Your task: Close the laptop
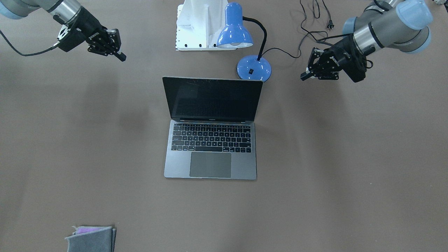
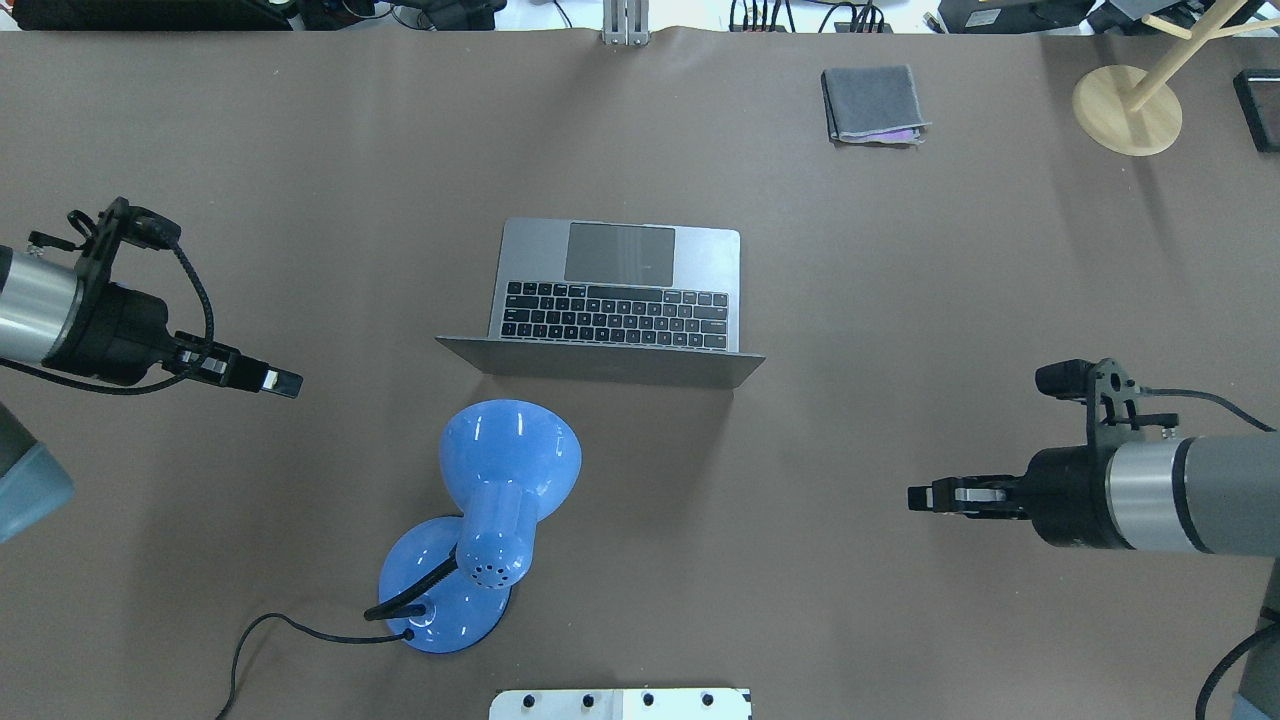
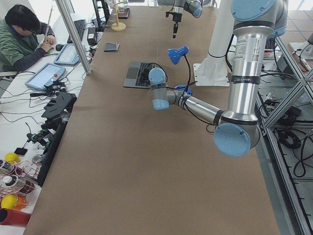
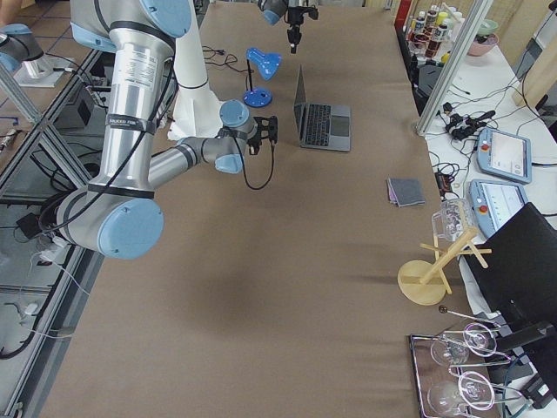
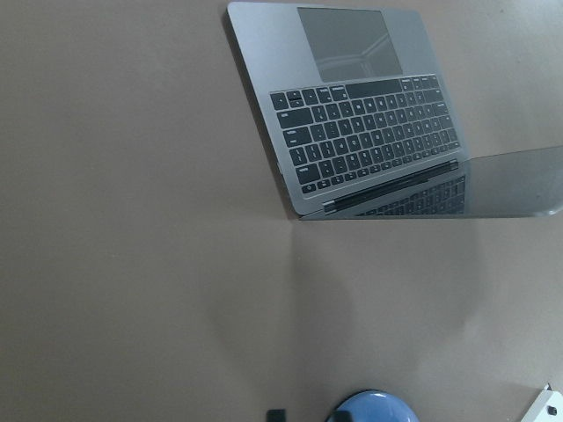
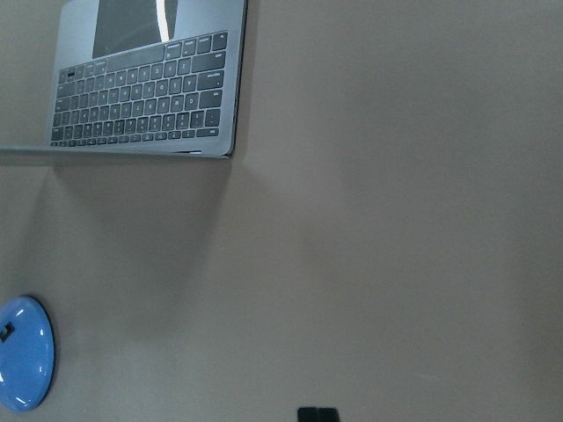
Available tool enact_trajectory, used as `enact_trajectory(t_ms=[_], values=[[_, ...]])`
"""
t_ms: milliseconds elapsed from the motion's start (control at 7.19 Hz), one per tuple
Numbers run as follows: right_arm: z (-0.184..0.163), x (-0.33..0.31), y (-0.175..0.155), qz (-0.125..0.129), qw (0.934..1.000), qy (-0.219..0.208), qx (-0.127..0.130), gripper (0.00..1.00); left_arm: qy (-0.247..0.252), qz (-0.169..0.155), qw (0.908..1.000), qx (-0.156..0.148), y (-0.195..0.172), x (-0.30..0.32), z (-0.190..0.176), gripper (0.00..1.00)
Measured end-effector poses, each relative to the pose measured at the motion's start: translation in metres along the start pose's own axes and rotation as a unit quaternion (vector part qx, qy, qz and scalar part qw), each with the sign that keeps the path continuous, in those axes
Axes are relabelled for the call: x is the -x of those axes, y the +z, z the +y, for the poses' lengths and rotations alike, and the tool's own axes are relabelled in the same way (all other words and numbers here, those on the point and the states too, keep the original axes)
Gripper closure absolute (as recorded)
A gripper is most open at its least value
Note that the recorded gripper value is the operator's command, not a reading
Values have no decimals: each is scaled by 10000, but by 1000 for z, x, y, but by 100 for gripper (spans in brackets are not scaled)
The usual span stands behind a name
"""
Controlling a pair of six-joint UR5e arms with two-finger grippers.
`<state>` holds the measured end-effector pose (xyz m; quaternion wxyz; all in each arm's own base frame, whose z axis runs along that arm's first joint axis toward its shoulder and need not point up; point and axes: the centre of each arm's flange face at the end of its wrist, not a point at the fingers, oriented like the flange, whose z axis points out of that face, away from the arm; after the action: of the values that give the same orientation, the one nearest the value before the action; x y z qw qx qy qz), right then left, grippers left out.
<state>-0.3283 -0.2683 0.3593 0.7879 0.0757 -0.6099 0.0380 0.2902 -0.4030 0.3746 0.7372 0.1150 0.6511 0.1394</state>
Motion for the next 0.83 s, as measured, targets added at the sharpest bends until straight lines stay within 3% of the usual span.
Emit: enact_trajectory(t_ms=[417, 835], values=[[-6, 86, 42, -62, 9995, 228, -219, 100, -208, 166, 9996, -13, 48, -37, 1, 100], [-13, 113, 51, -36, 9991, 270, -315, 100, -351, 250, 9989, -188, 89, -69, -13, 100]])
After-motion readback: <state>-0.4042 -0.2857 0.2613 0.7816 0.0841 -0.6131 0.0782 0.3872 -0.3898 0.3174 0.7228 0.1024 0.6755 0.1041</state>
